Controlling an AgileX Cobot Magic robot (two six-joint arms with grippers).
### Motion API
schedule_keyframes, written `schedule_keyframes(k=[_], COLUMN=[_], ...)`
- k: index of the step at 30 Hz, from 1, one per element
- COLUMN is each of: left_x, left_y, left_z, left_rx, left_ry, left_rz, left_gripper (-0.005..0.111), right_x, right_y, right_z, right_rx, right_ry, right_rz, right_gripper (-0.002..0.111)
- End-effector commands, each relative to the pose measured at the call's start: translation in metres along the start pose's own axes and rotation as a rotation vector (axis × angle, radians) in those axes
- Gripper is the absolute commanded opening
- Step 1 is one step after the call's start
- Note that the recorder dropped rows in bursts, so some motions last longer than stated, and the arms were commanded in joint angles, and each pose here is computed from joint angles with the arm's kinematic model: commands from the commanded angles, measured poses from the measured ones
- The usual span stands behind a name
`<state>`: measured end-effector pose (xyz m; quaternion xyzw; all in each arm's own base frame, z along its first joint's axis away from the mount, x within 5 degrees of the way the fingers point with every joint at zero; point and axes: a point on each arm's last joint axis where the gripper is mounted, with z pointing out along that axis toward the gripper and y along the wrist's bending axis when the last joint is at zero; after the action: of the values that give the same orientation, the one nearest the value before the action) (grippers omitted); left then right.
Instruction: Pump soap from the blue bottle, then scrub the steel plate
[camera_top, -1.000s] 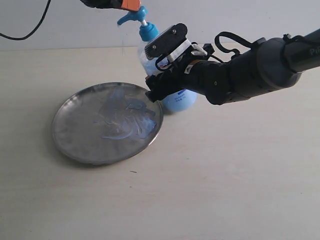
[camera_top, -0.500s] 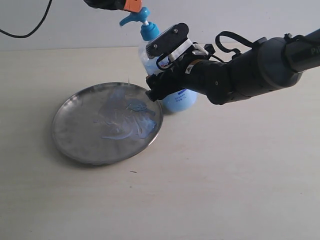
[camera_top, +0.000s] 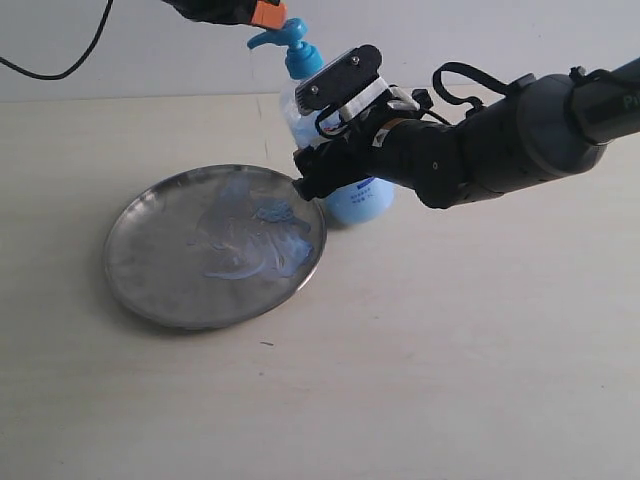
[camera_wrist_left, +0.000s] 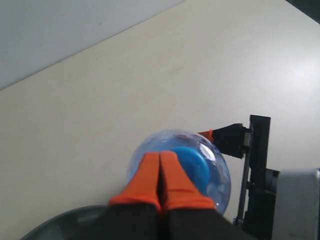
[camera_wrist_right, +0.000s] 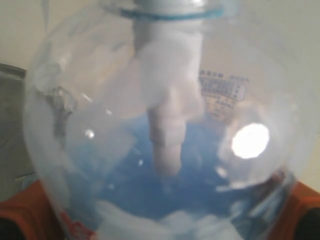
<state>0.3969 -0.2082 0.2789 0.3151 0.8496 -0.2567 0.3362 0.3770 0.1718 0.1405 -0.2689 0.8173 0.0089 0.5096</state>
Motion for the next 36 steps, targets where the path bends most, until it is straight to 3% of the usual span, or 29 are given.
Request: schedule_keyframes(k=[1, 6, 11, 16, 19, 24, 36], left_x=[0.061, 0.057, 0.028, -0.02, -0.034, -0.034, 0.001], left_y=[0.005, 0.005, -0.003, -0.02, -0.019, -0.018, -0.027], left_z=[0.042, 0.041, 0.019, -0.046, -0.09, -0.146, -0.184], left_rx=[0.096, 0.092, 0.073, -0.013, -0.073, -0.116, -0.231], left_ry=[0.36, 0.347, 0.26, 0.041, -0.066, -0.12, -0.236], left_rz=[0.067, 0.077, 0.124, 0.146, 0.067, -0.015, -0.042], left_gripper=[0.0, 0.0, 0.0, 0.0, 0.0, 0.0, 0.0], right_x=[0.0, 0.0, 0.0, 0.0, -0.008, -0.015, -0.013], right_y=[0.007, 0.007, 0.007, 0.008, 0.004, 0.0, -0.002], right_z=[-0.001, -0.001, -0.001, -0.002, -0.008, -0.014, -0.014], right_rx=[-0.034, -0.034, -0.034, -0.039, -0.026, -0.008, 0.013], right_ry=[0.003, 0.003, 0.003, 0.012, -0.003, -0.008, 0.012], right_rz=[-0.053, -0.05, -0.05, -0.05, -0.005, 0.058, 0.194], right_gripper=[0.0, 0.0, 0.0, 0.0, 0.0, 0.0, 0.0])
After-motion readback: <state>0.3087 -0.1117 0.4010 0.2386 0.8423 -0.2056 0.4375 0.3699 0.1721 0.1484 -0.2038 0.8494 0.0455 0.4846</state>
